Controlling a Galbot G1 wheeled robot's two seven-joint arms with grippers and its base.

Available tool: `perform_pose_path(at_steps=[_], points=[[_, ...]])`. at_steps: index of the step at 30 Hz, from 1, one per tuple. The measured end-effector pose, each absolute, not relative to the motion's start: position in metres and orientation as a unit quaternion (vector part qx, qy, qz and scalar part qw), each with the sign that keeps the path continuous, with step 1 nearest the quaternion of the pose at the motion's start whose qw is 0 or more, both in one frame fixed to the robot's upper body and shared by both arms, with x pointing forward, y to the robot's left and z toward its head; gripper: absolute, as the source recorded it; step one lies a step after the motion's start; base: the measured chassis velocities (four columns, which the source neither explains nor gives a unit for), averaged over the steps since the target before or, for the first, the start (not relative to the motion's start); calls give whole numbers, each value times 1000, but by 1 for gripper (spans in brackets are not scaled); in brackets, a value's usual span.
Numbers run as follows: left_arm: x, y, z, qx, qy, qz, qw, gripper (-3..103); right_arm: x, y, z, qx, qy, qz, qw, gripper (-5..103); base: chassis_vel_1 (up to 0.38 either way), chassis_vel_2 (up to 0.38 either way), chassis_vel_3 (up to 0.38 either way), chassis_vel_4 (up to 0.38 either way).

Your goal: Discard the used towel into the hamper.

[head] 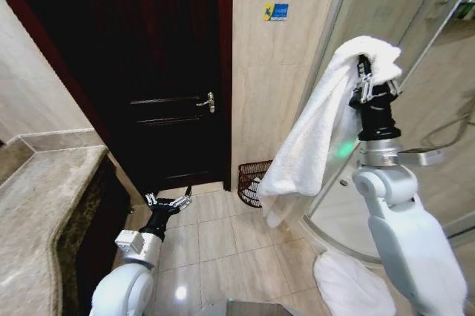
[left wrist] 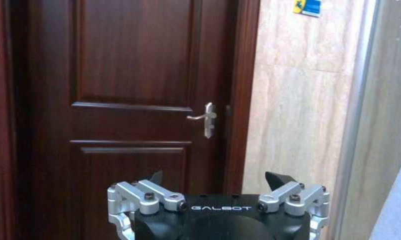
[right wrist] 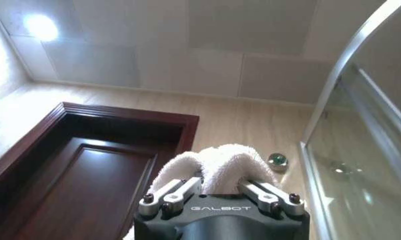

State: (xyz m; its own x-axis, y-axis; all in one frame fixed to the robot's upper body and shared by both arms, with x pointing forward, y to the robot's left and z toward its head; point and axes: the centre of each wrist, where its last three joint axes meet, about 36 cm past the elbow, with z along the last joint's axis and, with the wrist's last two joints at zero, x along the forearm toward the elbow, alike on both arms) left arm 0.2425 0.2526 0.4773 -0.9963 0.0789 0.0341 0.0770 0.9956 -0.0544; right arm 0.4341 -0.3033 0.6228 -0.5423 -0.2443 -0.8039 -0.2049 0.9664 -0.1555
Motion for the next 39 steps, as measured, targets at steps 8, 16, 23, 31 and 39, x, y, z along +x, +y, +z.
perform_pose_path(at_steps=[8, 16, 23, 31, 39], points=[[243, 253, 477, -39, -999, 26, 18, 100, 430, -309, 620, -122, 880, -26, 458, 8, 71, 58, 52, 70], [242, 253, 477, -39, -999, 26, 18, 100, 419, -315, 617, -108, 888, -35, 446, 8, 80, 79, 71, 72], [243, 253, 477, -39, -999, 26, 18, 100, 403, -314, 612, -83, 898, -41, 431, 8, 0, 0, 0, 0], [243, 253, 477, -39, -999, 26, 18, 100, 393, -317, 617, -81, 899, -50, 428, 8, 0, 0, 0, 0], [242, 253, 477, -39, -999, 26, 18, 100, 387, -316, 618, -84, 898, -51, 429, 8, -38, 44, 40, -44]])
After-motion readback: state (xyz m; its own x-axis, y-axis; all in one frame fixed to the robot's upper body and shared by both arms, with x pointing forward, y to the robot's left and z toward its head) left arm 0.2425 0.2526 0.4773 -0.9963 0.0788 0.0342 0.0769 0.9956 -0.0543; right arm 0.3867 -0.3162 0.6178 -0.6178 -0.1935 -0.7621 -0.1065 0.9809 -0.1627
